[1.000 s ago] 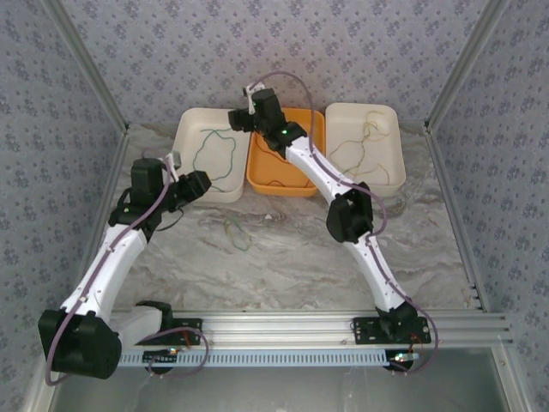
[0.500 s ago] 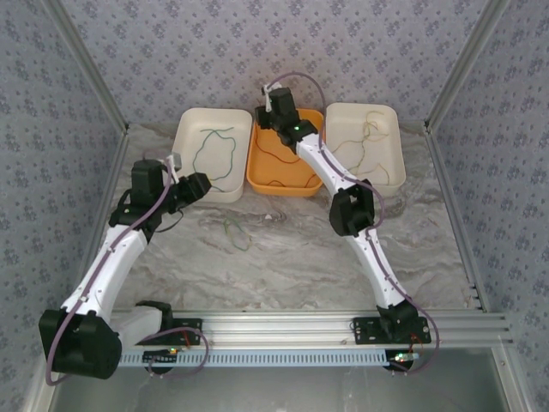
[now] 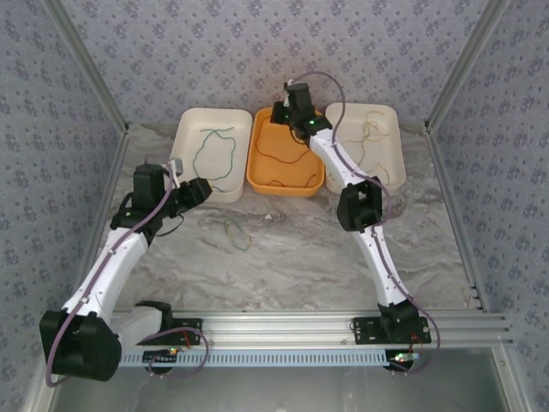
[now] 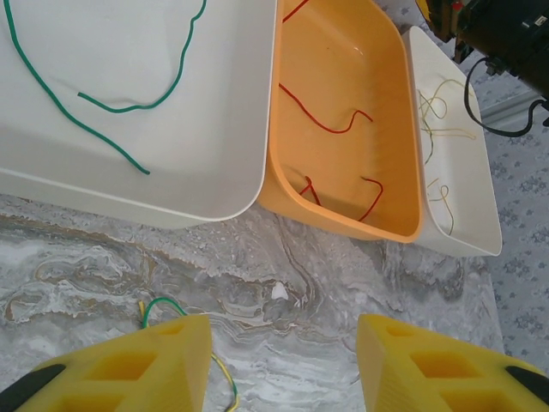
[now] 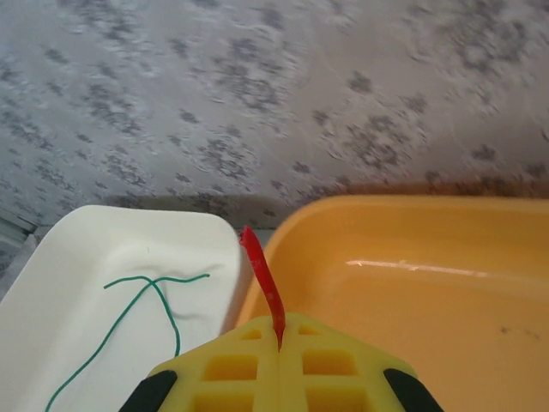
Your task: Untangle the cables
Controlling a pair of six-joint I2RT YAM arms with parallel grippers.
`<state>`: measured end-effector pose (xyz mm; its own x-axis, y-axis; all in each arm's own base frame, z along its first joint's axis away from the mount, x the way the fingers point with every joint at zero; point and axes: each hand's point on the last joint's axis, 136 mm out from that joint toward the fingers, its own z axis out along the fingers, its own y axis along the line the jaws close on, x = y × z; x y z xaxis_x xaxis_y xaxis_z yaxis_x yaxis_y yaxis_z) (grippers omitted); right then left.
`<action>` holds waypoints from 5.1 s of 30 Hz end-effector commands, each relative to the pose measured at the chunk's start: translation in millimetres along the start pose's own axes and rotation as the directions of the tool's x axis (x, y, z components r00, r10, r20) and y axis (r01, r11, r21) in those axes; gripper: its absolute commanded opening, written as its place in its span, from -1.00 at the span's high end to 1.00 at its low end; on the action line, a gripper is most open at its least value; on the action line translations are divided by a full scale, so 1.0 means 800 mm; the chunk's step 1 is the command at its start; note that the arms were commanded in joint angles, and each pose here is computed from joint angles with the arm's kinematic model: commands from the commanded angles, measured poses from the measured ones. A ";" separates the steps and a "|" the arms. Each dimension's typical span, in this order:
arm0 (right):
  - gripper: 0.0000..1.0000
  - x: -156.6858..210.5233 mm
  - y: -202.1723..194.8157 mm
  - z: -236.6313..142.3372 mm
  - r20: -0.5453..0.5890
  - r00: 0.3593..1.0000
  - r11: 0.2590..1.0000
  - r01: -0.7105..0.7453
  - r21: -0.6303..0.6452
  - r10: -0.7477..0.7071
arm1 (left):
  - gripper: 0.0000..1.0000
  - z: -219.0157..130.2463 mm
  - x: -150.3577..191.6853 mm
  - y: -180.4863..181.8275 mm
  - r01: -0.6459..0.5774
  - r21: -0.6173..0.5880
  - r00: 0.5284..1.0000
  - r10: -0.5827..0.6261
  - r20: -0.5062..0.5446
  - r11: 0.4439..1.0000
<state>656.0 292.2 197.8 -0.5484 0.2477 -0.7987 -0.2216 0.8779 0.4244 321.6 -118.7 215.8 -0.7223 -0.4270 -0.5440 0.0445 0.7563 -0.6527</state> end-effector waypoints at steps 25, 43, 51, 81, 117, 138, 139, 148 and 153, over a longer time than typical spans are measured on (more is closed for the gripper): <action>1.00 0.106 -0.128 0.031 -0.257 0.809 0.849 -0.499 0.172 0.528 | 0.04 -0.013 0.007 -0.012 0.016 0.050 1.000 -0.016 -0.004 0.999; 0.11 0.026 -0.070 -0.028 -0.156 0.903 0.915 -0.383 0.128 0.400 | 0.02 -0.016 0.007 -0.017 0.015 0.062 1.000 -0.015 -0.001 0.998; 0.11 -0.029 -0.008 -0.105 -0.059 0.986 0.984 -0.151 0.099 0.157 | -0.15 -0.019 0.017 -0.006 0.028 0.022 0.999 -0.027 -0.022 0.999; 0.12 0.307 0.110 -0.369 -0.234 0.936 0.965 0.253 -0.071 -0.262 | 0.09 0.123 0.185 0.097 0.077 -0.316 0.959 -0.156 -0.235 0.946; 0.28 0.305 0.111 -0.352 -0.484 0.843 0.928 0.044 -0.370 -0.234 | 1.00 0.066 0.206 -0.087 -0.547 0.262 0.744 0.605 -0.282 0.795; 1.00 0.226 0.066 -0.407 -0.121 0.992 0.948 -0.063 -0.312 0.026 | 1.00 0.089 0.194 -0.088 -0.216 0.114 0.939 0.239 -0.249 0.970; 1.00 0.220 0.063 -0.412 -0.094 0.995 0.948 -0.067 -0.310 0.040 | 1.00 0.089 0.194 -0.088 -0.200 0.109 0.942 0.221 -0.251 0.974; 1.00 0.193 0.022 -0.459 0.184 0.944 0.921 -0.202 -0.334 0.274 | 1.00 0.066 0.164 -0.050 0.158 0.002 0.986 -0.158 -0.052 0.987; 1.00 0.155 0.023 -0.494 0.365 0.867 0.892 -0.175 -0.416 0.340 | 1.00 0.067 0.177 -0.054 0.365 0.074 0.931 -0.361 -0.053 0.928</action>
<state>253.4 202.4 205.6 -0.4918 0.4752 -0.7297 -0.3898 0.6292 0.6724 247.8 -248.7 146.8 -0.7911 -0.4987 -0.3542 -0.0236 0.6035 -0.7970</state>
